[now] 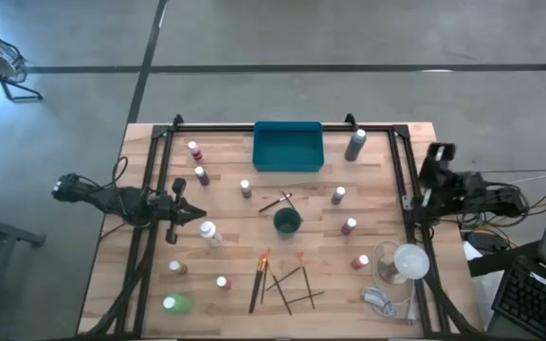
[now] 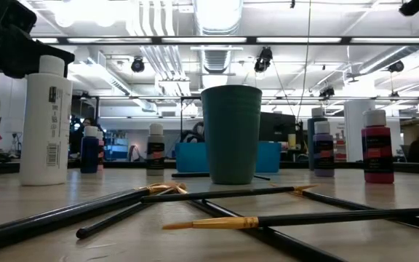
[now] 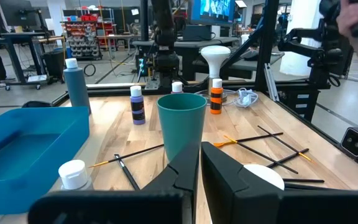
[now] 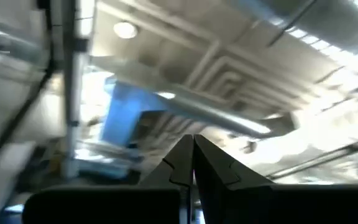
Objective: Pick & Place Paint Supplies
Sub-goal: Put the yellow paint brush into the green cup
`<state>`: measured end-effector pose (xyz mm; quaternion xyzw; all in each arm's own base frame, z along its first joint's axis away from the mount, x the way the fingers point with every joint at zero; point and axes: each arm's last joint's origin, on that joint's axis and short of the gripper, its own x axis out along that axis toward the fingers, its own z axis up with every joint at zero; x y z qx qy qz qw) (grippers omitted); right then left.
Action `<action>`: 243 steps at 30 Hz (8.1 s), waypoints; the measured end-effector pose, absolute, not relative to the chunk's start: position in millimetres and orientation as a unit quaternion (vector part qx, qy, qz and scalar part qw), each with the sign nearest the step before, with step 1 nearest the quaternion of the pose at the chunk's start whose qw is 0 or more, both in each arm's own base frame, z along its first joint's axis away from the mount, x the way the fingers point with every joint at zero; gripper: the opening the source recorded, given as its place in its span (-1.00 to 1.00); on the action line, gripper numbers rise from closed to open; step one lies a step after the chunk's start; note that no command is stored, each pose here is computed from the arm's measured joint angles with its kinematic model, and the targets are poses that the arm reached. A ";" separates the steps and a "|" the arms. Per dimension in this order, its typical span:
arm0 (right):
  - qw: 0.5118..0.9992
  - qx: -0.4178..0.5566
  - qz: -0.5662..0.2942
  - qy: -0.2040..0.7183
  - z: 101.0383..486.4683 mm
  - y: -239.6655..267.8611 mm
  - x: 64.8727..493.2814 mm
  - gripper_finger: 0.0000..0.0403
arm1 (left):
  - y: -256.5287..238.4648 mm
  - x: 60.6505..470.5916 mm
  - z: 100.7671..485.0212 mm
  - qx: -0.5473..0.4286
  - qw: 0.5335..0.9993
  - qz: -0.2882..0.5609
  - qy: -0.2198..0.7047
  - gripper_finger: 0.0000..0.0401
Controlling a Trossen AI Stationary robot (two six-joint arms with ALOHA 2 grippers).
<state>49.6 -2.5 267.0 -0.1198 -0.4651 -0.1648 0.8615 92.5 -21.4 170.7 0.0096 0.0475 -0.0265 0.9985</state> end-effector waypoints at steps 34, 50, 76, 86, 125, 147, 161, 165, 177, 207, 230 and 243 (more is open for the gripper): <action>0.957 -0.068 -0.171 0.224 407.5 -57.7 232.7 -0.96 | -21.4 92.5 170.7 0.010 0.998 -0.027 0.048 -0.87; 0.950 -0.032 -0.179 0.255 422.3 -91.9 289.7 -0.96 | -21.4 92.5 170.7 0.010 0.998 -0.027 0.048 -0.87; 0.846 0.159 -0.261 0.438 353.1 -113.9 374.5 -0.10 | -21.4 92.5 170.7 0.010 0.998 -0.027 0.047 -0.87; 0.821 0.192 -0.271 0.464 329.6 -110.0 416.5 0.02 | -21.4 92.5 170.7 0.010 0.998 -0.027 0.048 -0.87; 0.732 0.236 -0.277 0.576 226.2 -78.6 464.2 -0.25 | -21.4 92.5 170.6 0.010 0.998 -0.026 0.048 -0.87; 0.696 0.254 -0.308 0.597 196.1 -95.2 453.8 -0.01 | -21.4 92.5 170.7 0.010 0.998 -0.027 0.048 -0.87; 0.700 0.272 -0.319 0.579 195.3 -97.2 456.0 -0.12 | -21.4 92.5 170.7 0.010 0.998 -0.027 0.048 -0.87; 0.700 0.272 -0.320 0.578 191.4 -97.2 456.0 -0.06 | -21.4 92.5 170.8 0.010 0.998 -0.027 0.047 -0.87; 0.701 0.271 -0.318 0.578 191.9 -96.1 456.2 0.05 | -21.4 92.5 170.7 0.010 0.998 -0.026 0.048 -0.87; 0.702 0.262 -0.307 0.586 194.5 -91.8 455.3 -0.01 | -21.4 92.5 170.7 0.010 0.998 -0.027 0.048 -0.87; 0.709 0.272 -0.295 0.581 195.7 -93.1 457.1 -0.05 | -21.4 92.5 170.6 0.010 0.998 -0.027 0.048 -0.87; 0.710 0.299 -0.287 0.569 189.0 -99.9 458.0 -0.16 | -21.4 92.5 170.6 0.010 0.998 -0.027 0.048 -0.87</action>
